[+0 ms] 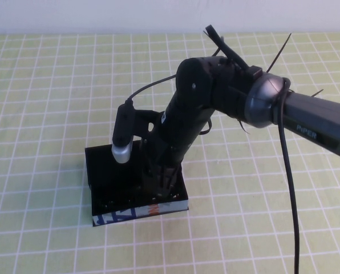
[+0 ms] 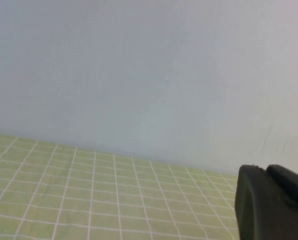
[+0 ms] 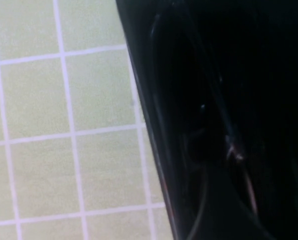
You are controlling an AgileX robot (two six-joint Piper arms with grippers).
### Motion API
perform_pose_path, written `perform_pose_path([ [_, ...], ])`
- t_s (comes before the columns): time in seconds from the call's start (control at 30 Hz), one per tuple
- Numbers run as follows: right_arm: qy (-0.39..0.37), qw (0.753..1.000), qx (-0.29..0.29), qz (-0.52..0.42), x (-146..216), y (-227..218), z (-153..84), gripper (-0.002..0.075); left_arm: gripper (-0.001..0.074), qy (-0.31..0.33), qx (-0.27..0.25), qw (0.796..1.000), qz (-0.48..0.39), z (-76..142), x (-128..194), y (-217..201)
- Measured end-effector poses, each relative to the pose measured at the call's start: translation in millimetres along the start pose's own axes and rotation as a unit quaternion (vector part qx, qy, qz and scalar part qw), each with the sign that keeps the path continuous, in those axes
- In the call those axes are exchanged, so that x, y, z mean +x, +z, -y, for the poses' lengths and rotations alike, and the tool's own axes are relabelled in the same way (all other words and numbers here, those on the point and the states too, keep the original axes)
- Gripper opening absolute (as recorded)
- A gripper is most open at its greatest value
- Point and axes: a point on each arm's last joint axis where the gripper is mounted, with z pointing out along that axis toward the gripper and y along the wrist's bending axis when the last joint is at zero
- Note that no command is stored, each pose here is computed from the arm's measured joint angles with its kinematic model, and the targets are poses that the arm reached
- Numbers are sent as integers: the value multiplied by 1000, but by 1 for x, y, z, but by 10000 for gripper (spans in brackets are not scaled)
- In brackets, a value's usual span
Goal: Return glasses to glasses case
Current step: Place the glasses in the glasses case
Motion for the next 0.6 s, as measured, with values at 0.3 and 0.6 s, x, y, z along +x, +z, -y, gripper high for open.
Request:
perform_pose_path([
  [0.3, 9, 1000, -8, -10, 8, 19, 2, 179, -3, 0, 0, 1000, 0, 0, 0, 0],
  [0.6, 9, 1000, -5, -9, 7, 19, 2, 16, -3, 1, -2, 1000, -6, 0, 1, 0],
])
